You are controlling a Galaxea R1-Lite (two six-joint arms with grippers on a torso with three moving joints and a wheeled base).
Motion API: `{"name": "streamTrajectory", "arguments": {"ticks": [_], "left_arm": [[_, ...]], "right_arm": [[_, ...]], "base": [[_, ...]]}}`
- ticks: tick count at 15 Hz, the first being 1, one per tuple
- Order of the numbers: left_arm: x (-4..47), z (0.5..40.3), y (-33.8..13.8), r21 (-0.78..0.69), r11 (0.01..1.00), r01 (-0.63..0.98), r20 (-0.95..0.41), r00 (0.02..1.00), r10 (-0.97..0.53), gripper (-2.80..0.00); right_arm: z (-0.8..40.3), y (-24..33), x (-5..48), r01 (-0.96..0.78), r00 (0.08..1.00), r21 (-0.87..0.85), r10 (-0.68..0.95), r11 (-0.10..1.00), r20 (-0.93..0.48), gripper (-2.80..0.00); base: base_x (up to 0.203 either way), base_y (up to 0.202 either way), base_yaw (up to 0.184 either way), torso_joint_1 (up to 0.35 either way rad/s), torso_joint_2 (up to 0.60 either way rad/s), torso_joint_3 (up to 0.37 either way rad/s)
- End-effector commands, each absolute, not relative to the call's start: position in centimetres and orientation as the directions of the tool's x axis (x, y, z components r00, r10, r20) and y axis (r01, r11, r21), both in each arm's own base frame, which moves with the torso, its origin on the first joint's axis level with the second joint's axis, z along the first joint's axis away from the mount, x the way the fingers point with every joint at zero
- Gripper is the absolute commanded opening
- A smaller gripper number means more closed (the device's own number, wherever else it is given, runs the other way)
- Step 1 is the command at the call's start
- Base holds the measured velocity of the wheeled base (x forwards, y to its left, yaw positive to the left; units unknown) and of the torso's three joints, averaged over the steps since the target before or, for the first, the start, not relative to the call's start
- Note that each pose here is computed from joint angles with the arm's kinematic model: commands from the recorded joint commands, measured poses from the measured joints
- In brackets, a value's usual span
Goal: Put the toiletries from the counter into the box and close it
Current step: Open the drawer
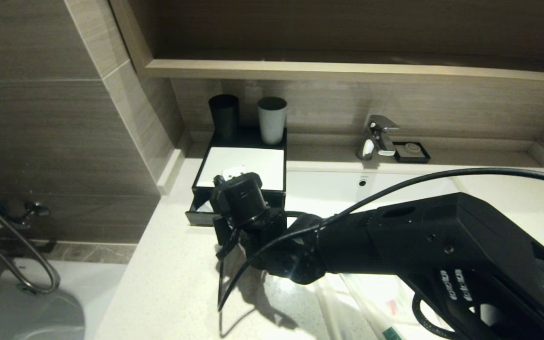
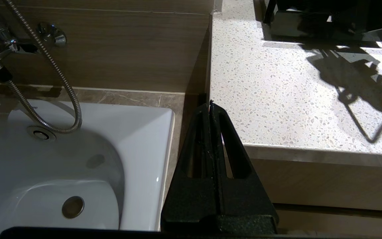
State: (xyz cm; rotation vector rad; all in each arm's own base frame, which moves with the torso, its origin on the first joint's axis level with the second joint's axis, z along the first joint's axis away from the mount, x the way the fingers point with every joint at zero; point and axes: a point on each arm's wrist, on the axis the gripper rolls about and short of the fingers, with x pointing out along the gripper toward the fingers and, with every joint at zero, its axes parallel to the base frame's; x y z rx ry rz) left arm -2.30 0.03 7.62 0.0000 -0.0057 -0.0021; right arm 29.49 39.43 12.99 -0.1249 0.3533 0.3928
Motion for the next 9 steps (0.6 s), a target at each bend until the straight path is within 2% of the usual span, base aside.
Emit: {"name": "streamTrajectory", "arguments": {"ticks": [1, 9], "left_arm": [[-2.29, 7.62, 0.03, 0.0, 1.0, 0.002, 0.005, 1.0, -0.002, -2.8], [-2.3, 7.62, 0.03, 0.0, 1.0, 0.002, 0.006, 1.0, -0.002, -2.8]], "right_arm": [[13.24, 39.48, 29.09, -0.4, 0.86, -0.053, 0.354, 0.915, -0.368, -2.8], [13.69, 39.01, 28.2, -0.411, 0.838, -0.032, 0.364, 0.911, -0.406, -2.8]], "base": [[0.0, 0.0, 0.0, 0.0, 0.0, 0.0], [0.0, 0.0, 0.0, 0.0, 0.0, 0.0]]}}
